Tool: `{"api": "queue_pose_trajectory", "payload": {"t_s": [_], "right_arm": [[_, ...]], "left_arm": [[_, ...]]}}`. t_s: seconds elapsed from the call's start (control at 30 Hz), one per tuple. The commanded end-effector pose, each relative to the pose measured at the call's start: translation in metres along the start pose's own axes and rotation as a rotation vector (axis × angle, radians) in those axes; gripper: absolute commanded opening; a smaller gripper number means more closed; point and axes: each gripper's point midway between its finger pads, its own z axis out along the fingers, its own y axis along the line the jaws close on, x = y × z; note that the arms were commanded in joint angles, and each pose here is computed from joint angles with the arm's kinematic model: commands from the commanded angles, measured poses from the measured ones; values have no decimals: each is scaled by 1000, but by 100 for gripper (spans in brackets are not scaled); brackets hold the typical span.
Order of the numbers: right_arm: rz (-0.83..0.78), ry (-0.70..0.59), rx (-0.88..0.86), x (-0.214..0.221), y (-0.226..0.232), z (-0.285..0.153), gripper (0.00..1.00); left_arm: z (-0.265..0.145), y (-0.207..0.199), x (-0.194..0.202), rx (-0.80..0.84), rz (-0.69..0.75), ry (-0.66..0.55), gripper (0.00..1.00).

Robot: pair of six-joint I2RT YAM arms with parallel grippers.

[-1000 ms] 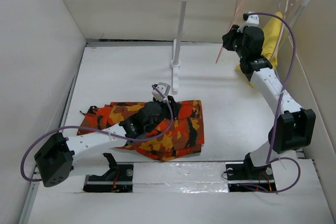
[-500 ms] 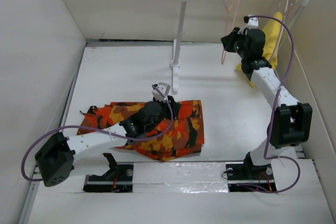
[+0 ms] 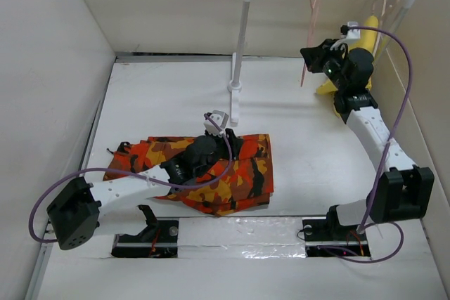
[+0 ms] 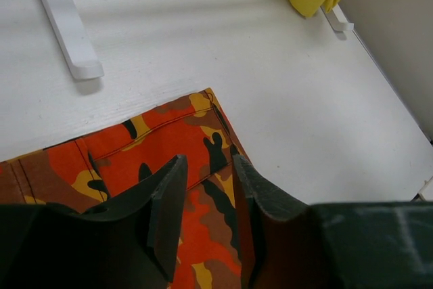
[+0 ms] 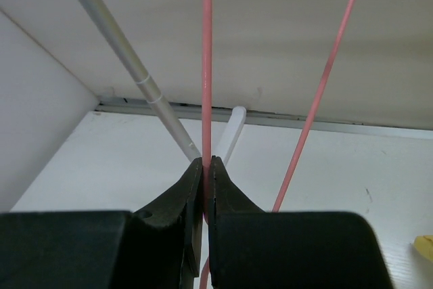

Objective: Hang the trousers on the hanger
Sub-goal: Pick up the hanger from the clothesline, then place the trousers on the hanger.

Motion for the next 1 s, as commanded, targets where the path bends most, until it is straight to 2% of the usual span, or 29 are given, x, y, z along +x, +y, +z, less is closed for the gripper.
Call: {"api": "queue_pose_trajectory", "payload": {"t_s": [0.0,0.1,0.37,0.6,0.63,0.73,0.77,0.9,0.97], "right_arm": [[-41,-88,-72,-22,17,-14,0],[-30,-58,-76,0,14,-21,0],[7,-3,-57,53,6,-52,0],[38,102,-23,133,14,-91,0],[53,152,-22,160,13,-100,0],[70,202,-31,190,19,-118,0],[76,252,-28,215,21,-129,0],[80,345,-23,254,26,-159,0],[71,337,-12,254,27,-168,0]], "left_arm": [[3,-9,-22,21,-4,-62,32],[4,-5,-23,3,2,-74,36],[5,-7,-23,15,14,-76,37],[11,-16,-18,51,2,-56,39],[12,-20,-19,71,-13,-57,39],[20,-33,-14,118,-34,-34,40],[22,-36,-12,128,-42,-21,39],[33,-67,-11,171,-38,1,40],[36,-81,-12,206,-51,13,41]]}}
